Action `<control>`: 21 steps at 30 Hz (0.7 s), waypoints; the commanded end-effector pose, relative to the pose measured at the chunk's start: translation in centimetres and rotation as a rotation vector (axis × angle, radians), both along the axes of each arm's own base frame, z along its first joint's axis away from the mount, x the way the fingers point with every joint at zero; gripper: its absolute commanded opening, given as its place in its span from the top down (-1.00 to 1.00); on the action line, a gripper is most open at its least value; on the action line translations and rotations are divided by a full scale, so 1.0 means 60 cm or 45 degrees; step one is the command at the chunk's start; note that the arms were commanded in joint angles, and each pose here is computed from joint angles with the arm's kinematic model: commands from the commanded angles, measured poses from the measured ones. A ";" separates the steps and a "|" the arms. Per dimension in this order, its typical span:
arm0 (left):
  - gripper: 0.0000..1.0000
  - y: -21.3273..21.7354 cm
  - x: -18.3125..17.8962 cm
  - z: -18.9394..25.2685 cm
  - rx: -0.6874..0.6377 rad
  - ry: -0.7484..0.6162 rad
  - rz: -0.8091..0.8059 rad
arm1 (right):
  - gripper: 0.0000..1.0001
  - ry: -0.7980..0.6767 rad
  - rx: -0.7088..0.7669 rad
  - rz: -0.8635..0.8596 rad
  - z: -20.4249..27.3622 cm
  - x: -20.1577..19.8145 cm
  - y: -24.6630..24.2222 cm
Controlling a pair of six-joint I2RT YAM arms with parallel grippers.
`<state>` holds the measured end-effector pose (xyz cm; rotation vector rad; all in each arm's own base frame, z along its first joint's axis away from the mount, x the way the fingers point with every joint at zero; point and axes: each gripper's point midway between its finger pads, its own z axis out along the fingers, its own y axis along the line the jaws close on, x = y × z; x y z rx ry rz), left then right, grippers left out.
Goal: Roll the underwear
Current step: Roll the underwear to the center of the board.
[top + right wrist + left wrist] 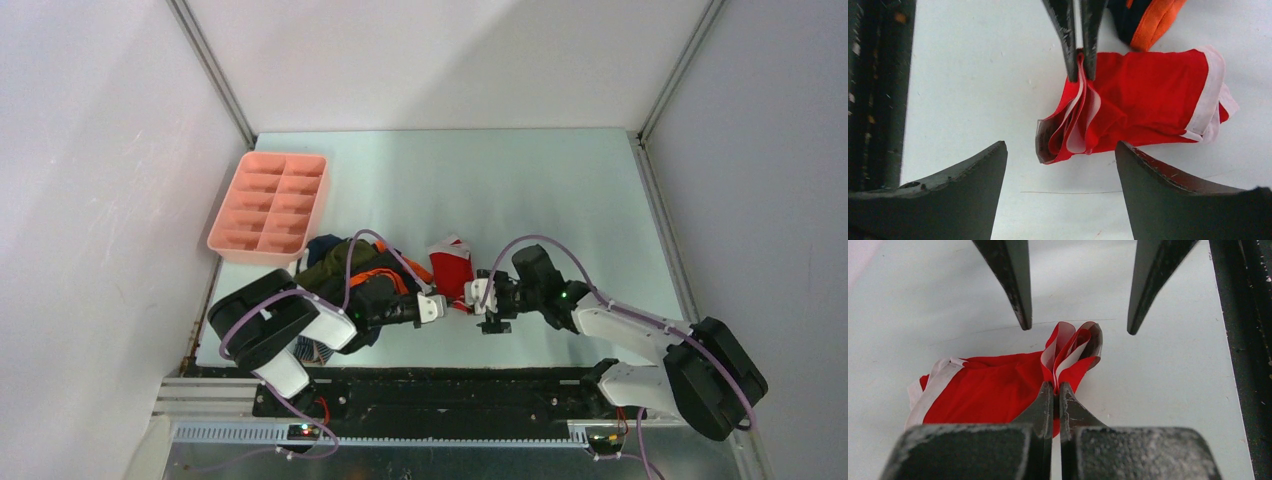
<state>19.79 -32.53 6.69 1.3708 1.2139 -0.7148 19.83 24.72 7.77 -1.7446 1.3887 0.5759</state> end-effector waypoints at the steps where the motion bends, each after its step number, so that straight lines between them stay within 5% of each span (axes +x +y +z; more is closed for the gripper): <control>1: 1.00 -0.004 0.004 0.045 -0.093 -0.124 -0.009 | -0.68 -0.324 0.094 0.065 0.028 0.041 0.028; 11: 1.00 0.006 0.018 0.056 -0.122 -0.143 0.064 | -0.63 -0.392 0.078 0.071 -0.001 0.051 0.062; 21: 1.00 0.027 0.015 0.036 -0.076 -0.098 0.076 | 0.52 -0.335 -0.022 0.044 -0.018 0.053 0.044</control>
